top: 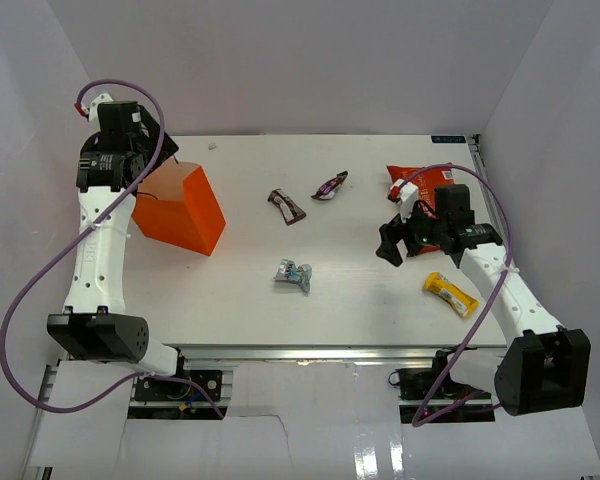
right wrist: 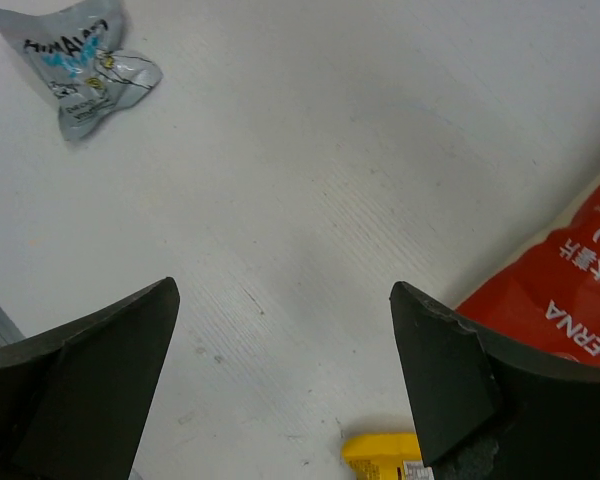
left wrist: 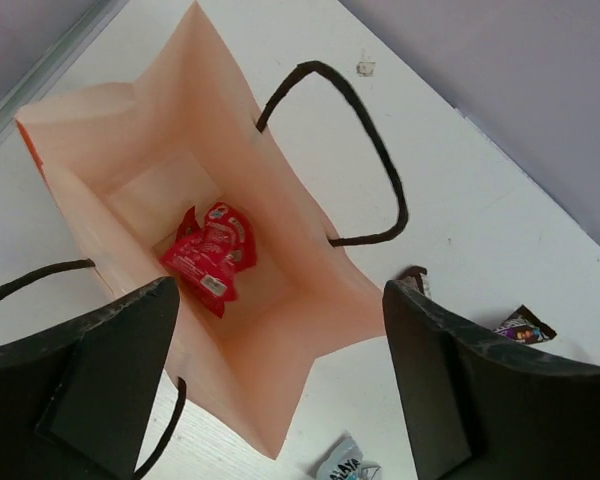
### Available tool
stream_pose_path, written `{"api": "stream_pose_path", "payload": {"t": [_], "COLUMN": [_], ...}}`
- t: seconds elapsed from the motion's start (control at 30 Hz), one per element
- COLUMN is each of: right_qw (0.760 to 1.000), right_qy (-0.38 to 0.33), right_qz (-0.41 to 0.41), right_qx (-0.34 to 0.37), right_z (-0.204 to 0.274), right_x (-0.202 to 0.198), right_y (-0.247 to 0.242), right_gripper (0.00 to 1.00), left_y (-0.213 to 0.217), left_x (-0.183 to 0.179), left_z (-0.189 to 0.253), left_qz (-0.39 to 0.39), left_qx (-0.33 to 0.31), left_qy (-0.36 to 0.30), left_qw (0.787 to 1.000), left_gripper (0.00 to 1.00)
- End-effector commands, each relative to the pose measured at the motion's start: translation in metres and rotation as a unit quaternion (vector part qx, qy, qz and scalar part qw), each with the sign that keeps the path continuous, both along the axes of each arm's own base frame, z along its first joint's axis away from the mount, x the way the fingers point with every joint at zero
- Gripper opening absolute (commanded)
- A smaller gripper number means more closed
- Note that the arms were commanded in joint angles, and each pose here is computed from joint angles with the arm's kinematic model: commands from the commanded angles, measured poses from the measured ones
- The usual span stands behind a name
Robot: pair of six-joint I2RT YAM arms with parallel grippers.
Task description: Place the snacks into the paper bag
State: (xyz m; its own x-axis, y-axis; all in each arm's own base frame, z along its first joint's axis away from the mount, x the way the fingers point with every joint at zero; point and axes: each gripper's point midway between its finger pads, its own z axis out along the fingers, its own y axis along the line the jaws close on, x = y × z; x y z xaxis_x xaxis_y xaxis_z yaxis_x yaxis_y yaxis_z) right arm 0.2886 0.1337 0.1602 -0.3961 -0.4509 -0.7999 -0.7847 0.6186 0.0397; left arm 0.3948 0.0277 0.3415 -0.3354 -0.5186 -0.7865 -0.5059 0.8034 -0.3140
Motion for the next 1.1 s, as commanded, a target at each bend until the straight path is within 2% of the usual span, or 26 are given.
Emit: {"api": "stream_pose_path", "payload": {"t": [0.0,0.1,0.23,0.27,0.3,0.33,0.37,0.4,0.43,0.47,0.5,0.53,0.57,0.67,0.73,0.8,0.83,0.87,0.93,1.07], "right_qw": [0.996,0.987,0.959,0.952,0.946,0.941,0.941,0.945,0.954,0.956,0.957,0.955,0.954,0.950,0.944,0.940,0.943,0.944,0.949,0.950], "right_qy": [0.006,0.015,0.029,0.035,0.048,0.056,0.065,0.074,0.091,0.103,0.113,0.121,0.124,0.103,0.100,0.112,0.117,0.124,0.125,0.117], "right_qz": [-0.090,-0.152,-0.260,-0.276,-0.285,-0.292,-0.285,-0.264,-0.199,-0.164,-0.133,-0.081,-0.063,-0.019,-0.013,-0.020,-0.017,-0.033,-0.019,-0.013], "right_qx": [-0.021,-0.044,-0.111,-0.128,-0.145,-0.161,-0.170,-0.178,-0.206,-0.220,-0.233,-0.258,-0.266,-0.295,-0.315,-0.321,-0.310,-0.303,-0.289,-0.288], "right_z": [0.007,0.002,-0.011,-0.015,-0.020,-0.025,-0.030,-0.035,-0.045,-0.051,-0.056,-0.065,-0.068,-0.074,-0.080,-0.090,-0.094,-0.096,-0.102,-0.122], "right_x": [0.015,0.019,0.022,0.020,0.014,0.011,0.007,0.002,-0.012,-0.021,-0.029,-0.043,-0.050,-0.062,-0.066,-0.070,-0.071,-0.071,-0.071,-0.069], "right_y": [-0.023,-0.041,-0.081,-0.090,-0.096,-0.103,-0.105,-0.104,-0.103,-0.102,-0.103,-0.107,-0.112,-0.125,-0.138,-0.158,-0.160,-0.170,-0.173,-0.181], "right_gripper": [0.92,0.94,0.97,0.97,0.98,0.98,0.98,0.98,0.98,0.99,0.96,0.93,0.91,0.90,0.90,0.91,0.91,0.93,0.95,0.96], "left_y": [-0.009,-0.025,-0.073,-0.104,-0.119,-0.133,-0.153,-0.161,-0.166,-0.173,-0.180,-0.183,-0.189,-0.206,-0.217,-0.239,-0.246,-0.259,-0.270,-0.293], "left_x": [-0.002,-0.005,-0.012,-0.022,-0.026,-0.035,-0.052,-0.056,-0.069,-0.073,-0.079,-0.090,-0.094,-0.107,-0.108,-0.118,-0.118,-0.126,-0.125,-0.130], "left_z": [0.031,0.055,0.078,0.081,0.091,0.075,0.072,0.073,0.073,0.045,0.044,0.043,0.022,0.005,-0.014,-0.030,-0.035,-0.040,-0.057,-0.073], "left_qz": [-0.025,-0.069,-0.208,-0.295,-0.338,-0.372,-0.429,-0.444,-0.454,-0.458,-0.471,-0.471,-0.469,-0.476,-0.470,-0.483,-0.481,-0.490,-0.487,-0.500], "left_qx": [-0.011,-0.029,-0.061,-0.089,-0.100,-0.125,-0.158,-0.184,-0.197,-0.223,-0.229,-0.239,-0.254,-0.270,-0.277,-0.293,-0.297,-0.310,-0.317,-0.324], "left_qy": [-0.060,-0.104,-0.170,-0.181,-0.208,-0.197,-0.193,-0.200,-0.205,-0.181,-0.191,-0.194,-0.174,-0.159,-0.143,-0.127,-0.124,-0.113,-0.100,-0.082], "left_qw": [0.998,0.992,0.961,0.934,0.913,0.898,0.868,0.854,0.845,0.842,0.830,0.827,0.828,0.822,0.826,0.815,0.816,0.807,0.808,0.799], "left_gripper": [0.96,0.98,0.98,0.98,0.98,0.98,0.98,0.98,0.98,0.98,0.98,0.98,0.98,0.98,0.98,0.98,0.98,0.98,0.98,0.98]}}
